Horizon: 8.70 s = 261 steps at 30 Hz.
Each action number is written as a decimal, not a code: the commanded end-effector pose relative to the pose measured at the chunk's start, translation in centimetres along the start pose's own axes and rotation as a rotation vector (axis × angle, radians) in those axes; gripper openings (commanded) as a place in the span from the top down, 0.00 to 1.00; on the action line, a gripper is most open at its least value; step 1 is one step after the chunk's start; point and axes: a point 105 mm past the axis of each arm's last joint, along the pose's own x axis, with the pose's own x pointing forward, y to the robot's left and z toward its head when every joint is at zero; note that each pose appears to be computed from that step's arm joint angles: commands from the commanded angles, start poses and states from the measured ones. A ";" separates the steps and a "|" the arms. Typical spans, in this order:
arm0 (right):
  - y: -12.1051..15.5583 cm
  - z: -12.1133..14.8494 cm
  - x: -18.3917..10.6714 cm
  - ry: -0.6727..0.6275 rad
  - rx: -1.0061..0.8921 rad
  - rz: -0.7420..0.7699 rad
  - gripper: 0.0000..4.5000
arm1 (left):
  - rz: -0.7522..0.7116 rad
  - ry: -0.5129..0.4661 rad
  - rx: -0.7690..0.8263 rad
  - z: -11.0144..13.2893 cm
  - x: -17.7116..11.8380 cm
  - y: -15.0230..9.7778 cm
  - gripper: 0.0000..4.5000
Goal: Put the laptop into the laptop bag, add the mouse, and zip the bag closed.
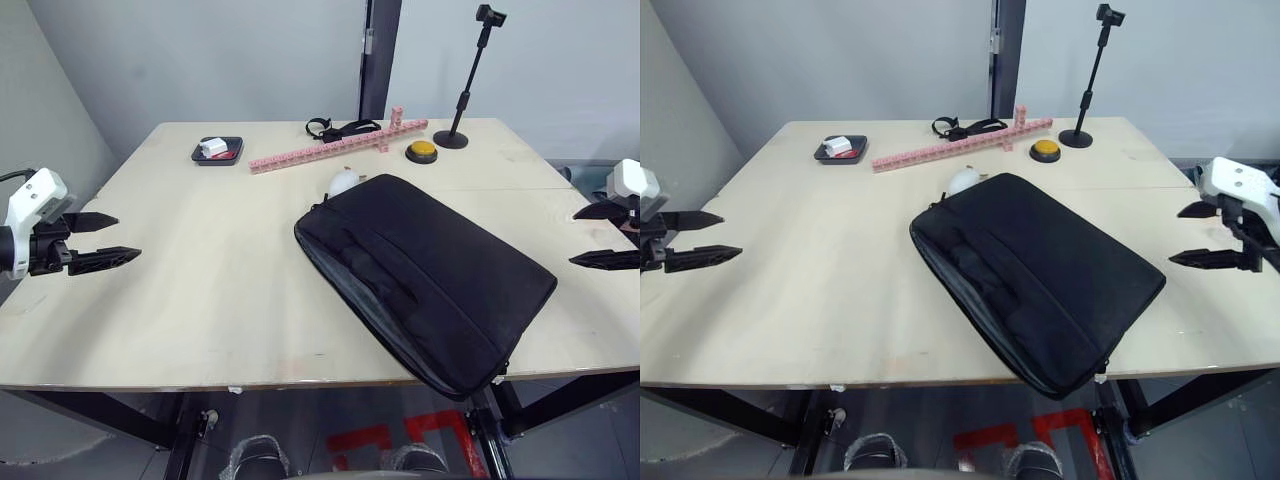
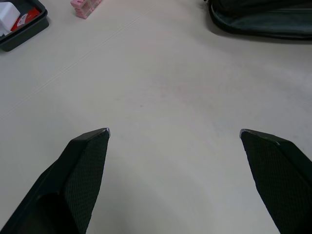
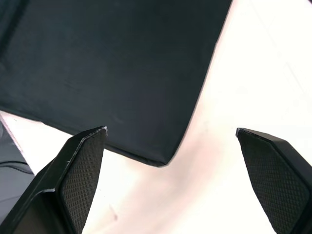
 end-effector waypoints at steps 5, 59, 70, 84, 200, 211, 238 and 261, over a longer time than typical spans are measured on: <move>-0.6 2.6 0.1 -0.104 -0.052 -0.026 0.01 | 0.002 -0.033 0.003 1.2 -0.2 0.1 0.00; 10.5 19.8 4.7 -0.685 -0.009 0.200 0.01 | -0.333 -0.284 -0.624 6.1 28.6 -9.9 0.00; 10.8 20.1 5.0 -0.684 -0.012 0.228 0.00 | -0.302 -0.274 -0.618 5.9 28.6 -9.4 0.90; 9.8 17.0 6.9 -0.602 0.031 0.178 0.00 | -0.088 -0.349 -0.692 2.4 24.2 -3.4 0.99; 8.3 4.4 14.8 -0.474 0.790 0.212 1.00 | -0.060 -0.270 -0.778 -5.6 13.8 -14.9 1.00; 8.3 4.2 14.0 -0.492 0.808 0.251 0.78 | -0.028 -0.275 -0.776 -6.2 12.8 -14.3 0.83; 2.3 6.3 3.0 -0.390 -0.047 0.174 0.00 | 0.055 -0.130 -0.148 0.2 -1.9 -2.3 0.01; 5.0 14.6 3.7 -0.663 -0.153 0.318 0.00 | 0.052 -0.126 -0.151 -0.1 -2.0 -0.4 0.01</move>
